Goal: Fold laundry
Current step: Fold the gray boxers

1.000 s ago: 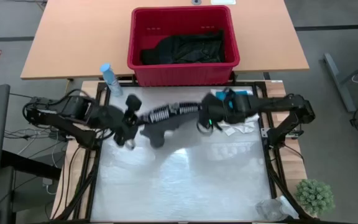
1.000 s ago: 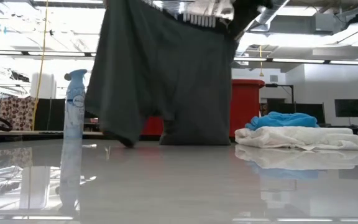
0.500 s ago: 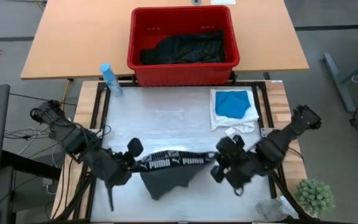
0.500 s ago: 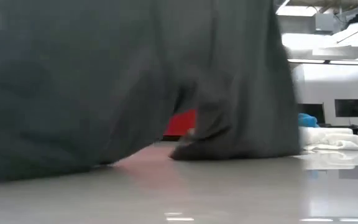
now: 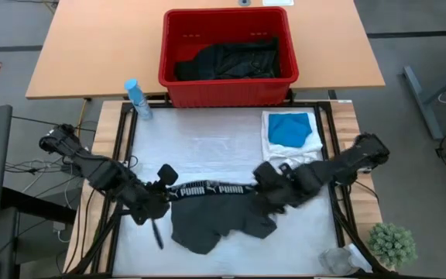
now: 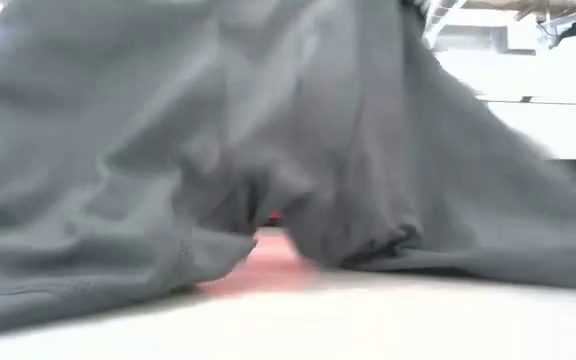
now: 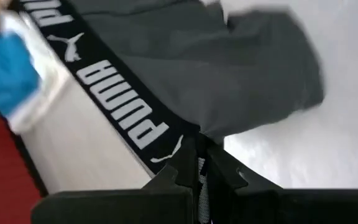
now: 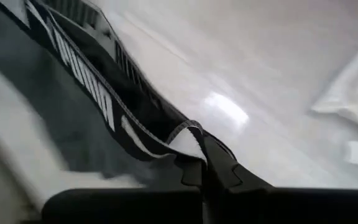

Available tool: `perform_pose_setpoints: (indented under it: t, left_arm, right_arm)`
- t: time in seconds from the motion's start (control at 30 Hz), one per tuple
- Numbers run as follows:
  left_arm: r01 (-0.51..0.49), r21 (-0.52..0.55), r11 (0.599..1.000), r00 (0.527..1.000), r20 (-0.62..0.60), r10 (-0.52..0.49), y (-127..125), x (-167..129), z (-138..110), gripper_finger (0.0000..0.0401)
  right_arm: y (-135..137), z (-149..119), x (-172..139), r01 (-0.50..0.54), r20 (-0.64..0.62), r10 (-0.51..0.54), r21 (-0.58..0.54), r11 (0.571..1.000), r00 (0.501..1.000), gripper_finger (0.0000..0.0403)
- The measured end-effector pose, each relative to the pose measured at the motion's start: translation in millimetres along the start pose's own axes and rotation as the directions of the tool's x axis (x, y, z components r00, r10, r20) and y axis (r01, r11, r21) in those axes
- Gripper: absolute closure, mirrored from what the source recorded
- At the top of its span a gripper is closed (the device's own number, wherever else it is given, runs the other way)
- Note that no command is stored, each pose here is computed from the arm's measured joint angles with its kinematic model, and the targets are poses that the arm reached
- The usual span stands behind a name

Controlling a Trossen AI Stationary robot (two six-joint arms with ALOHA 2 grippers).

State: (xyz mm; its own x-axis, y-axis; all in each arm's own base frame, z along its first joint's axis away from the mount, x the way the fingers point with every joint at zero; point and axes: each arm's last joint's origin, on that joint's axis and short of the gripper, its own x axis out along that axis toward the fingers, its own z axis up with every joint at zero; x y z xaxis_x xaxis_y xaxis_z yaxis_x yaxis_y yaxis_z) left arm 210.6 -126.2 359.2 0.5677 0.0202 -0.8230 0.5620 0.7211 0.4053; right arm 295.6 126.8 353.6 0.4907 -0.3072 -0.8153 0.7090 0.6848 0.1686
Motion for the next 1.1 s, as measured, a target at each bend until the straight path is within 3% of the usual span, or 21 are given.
perform_pose_setpoints:
  t: [0.17, 0.3, 0.47, 0.63, 0.73, 0.9, 1.1]
  left_arm:
    - [0.001, -0.004, 1.0, 0.998, -0.067, -0.001, -4.2, 37.8, -37.1, 0.0401]
    - [-0.083, -0.008, 0.997, 0.992, -0.093, 0.082, -1.5, 59.1, -72.1, 0.0401]
    - [-0.158, -0.089, 0.983, 0.984, -0.093, 0.15, 8.0, 56.2, -94.3, 0.0401]
    - [-0.181, -0.116, 0.977, 0.982, 0.042, 0.186, 13.5, 23.5, -87.6, 0.0401]
    - [-0.164, -0.188, 0.968, 0.971, 0.14, 0.192, 18.1, 1.4, -78.8, 0.0401]
    - [-0.082, -0.287, 0.954, 0.949, 0.27, 0.163, 20.3, -26.5, -61.7, 0.0401]
    - [0.085, -0.29, 0.953, 0.891, 0.45, 0.058, 9.7, -48.9, -26.8, 0.0401]
  right_arm:
    - [-2.4, 22.3, 54.0, 0.134, -0.057, -0.143, -0.141, 0.981, 0.988, 0.0384]
    - [-12.9, 43.3, 94.9, 0.19, -0.12, -0.223, -0.239, 0.952, 0.968, 0.0384]
    - [-28.4, 67.2, 117.6, 0.214, -0.117, -0.256, -0.29, 0.933, 0.959, 0.0384]
    - [-25.8, 70.3, 90.3, 0.172, -0.097, -0.207, -0.288, 0.942, 0.973, 0.0384]
    - [-19.1, 64.5, 66.8, 0.12, -0.087, -0.15, -0.282, 0.952, 0.985, 0.0384]
    - [-0.8, 43.0, 37.6, 0.041, -0.076, -0.061, -0.251, 0.967, 0.995, 0.0384]
    - [31.1, -0.2, -12.2, -0.146, -0.13, 0.122, -0.199, 0.969, 0.984, 0.0384]
